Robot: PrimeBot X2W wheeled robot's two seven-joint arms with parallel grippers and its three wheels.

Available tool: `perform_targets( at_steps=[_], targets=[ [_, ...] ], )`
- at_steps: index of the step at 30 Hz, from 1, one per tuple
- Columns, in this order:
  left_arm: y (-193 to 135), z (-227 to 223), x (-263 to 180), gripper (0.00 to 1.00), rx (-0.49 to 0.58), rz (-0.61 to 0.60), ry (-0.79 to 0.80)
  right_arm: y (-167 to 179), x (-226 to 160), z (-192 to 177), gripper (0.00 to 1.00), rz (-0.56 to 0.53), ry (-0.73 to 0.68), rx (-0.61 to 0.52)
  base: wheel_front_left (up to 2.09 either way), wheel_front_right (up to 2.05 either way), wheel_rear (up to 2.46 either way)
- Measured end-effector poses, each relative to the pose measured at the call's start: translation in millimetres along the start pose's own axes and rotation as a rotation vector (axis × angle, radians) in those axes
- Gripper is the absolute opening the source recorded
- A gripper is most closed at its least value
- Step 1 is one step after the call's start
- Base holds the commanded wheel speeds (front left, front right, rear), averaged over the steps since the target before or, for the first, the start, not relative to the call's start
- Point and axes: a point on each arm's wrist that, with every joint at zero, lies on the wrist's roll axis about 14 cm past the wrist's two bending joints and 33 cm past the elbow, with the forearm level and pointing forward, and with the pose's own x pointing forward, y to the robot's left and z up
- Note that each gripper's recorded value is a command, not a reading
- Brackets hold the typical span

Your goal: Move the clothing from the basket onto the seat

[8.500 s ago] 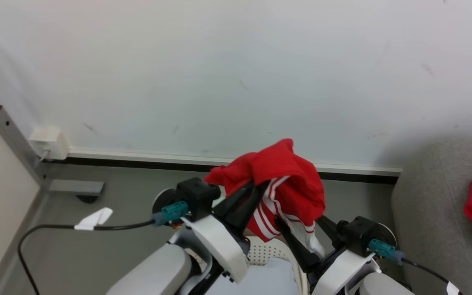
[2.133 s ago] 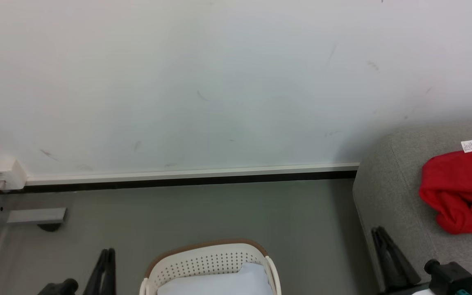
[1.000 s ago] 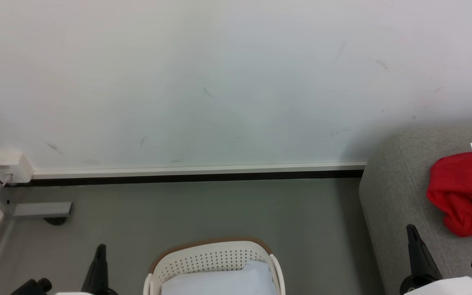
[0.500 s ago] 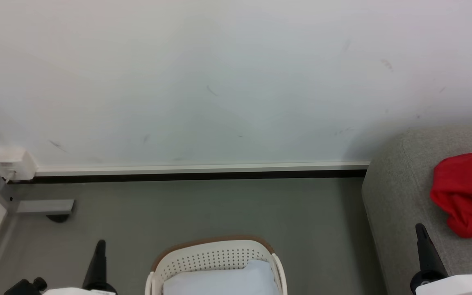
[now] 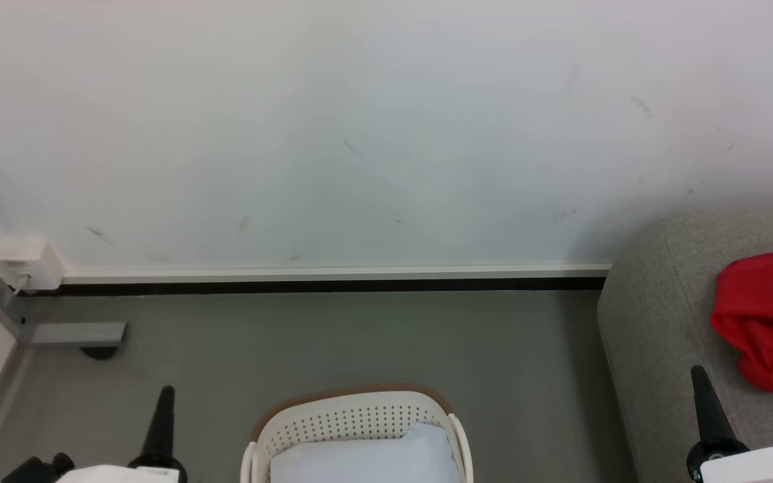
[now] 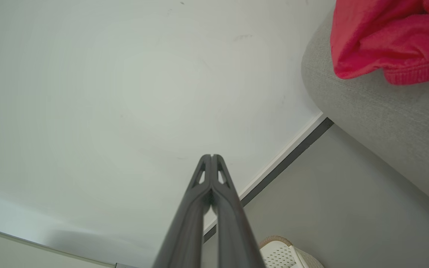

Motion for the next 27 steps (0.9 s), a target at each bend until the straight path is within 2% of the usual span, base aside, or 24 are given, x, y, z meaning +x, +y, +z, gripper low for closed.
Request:
perform_targets(
  at_steps=[27],
  targets=[
    [-6.7,6.0,2.8,0.00,-0.249,-0.029,0.004,-0.1,6.6,5.2,0.00,-0.002,-0.004,0.232,0.00,0.00,0.00]
  ],
)
